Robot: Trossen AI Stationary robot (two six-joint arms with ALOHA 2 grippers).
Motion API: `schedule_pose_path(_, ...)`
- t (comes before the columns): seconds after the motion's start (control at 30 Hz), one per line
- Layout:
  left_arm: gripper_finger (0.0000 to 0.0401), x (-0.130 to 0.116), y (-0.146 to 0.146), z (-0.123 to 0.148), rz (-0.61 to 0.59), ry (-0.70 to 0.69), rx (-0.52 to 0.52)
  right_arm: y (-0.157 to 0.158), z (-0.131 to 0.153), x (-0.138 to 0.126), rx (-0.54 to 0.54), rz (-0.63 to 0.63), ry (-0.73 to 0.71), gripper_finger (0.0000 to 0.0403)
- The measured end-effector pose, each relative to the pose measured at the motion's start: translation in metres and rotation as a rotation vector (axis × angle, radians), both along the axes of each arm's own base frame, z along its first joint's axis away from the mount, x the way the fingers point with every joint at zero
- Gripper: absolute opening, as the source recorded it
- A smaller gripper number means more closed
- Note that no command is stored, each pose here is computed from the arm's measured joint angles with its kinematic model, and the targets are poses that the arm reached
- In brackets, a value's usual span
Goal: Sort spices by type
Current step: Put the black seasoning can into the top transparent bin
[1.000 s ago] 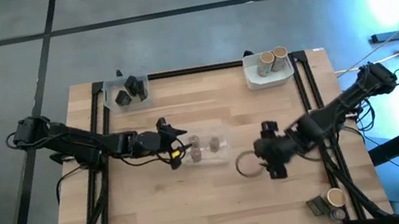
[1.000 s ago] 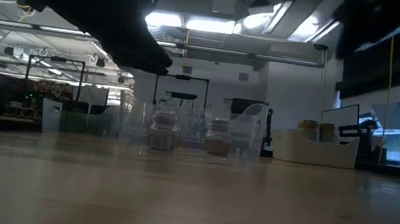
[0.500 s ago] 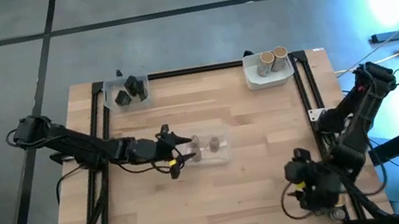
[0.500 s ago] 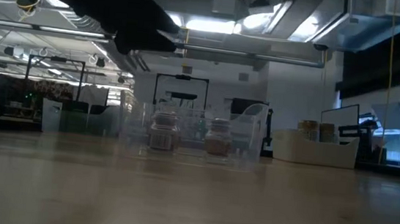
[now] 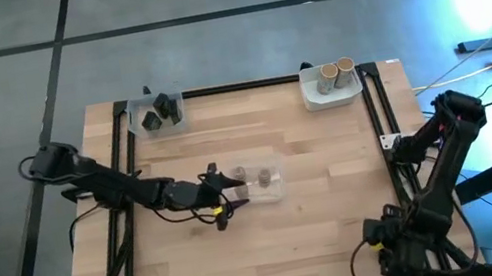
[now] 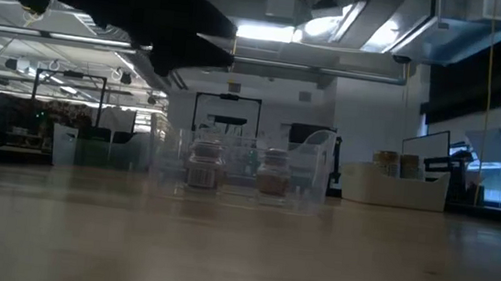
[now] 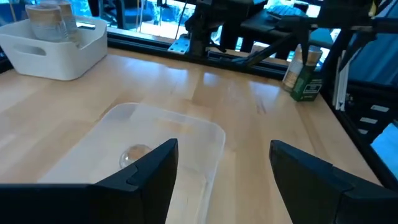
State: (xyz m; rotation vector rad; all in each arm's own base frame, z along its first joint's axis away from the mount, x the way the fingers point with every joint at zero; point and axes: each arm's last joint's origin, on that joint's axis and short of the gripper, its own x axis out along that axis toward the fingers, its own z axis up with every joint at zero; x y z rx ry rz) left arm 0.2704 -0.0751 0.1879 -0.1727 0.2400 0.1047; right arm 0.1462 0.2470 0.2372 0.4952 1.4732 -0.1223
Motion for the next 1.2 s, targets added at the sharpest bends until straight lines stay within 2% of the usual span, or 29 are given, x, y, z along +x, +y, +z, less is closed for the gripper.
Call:
schedule_pose_path(0.13,0.0237,0.005,-0.002,-0.01,0.007,0.027,-0.017,0.004,-0.004,-0.001,0.035,-0.002,0.083,0.0303)
schedule_pose_path(0.27,0.0237,0.008,-0.003,-0.016,0.012,0.044,-0.028,0.008,-0.001,0.001,0.096,-0.029,0.1,0.0301)
schedule_pose_path(0.37,0.0237,0.009,-0.003,-0.017,0.015,0.048,-0.034,0.012,0.006,0.003,0.128,-0.055,0.101,0.0279)
schedule_pose_path(0.5,0.0237,0.009,-0.003,-0.017,0.015,0.047,-0.035,0.012,0.006,0.0,0.137,-0.083,0.154,0.0214)
schedule_pose_path(0.73,0.0237,0.009,-0.003,-0.017,0.014,0.047,-0.036,0.014,-0.002,-0.007,0.073,-0.078,0.21,0.0084)
schedule_pose_path(0.9,0.0237,0.009,-0.003,-0.017,0.014,0.047,-0.036,0.015,-0.008,-0.006,0.041,-0.052,0.205,0.0014)
schedule_pose_path(0.97,0.0237,0.009,-0.003,-0.017,0.014,0.047,-0.036,0.015,-0.011,-0.006,0.016,-0.039,0.216,0.0005)
schedule_pose_path(1.2,0.0237,0.009,-0.003,-0.017,0.014,0.048,-0.035,0.015,-0.015,-0.005,-0.022,0.001,0.206,0.0026)
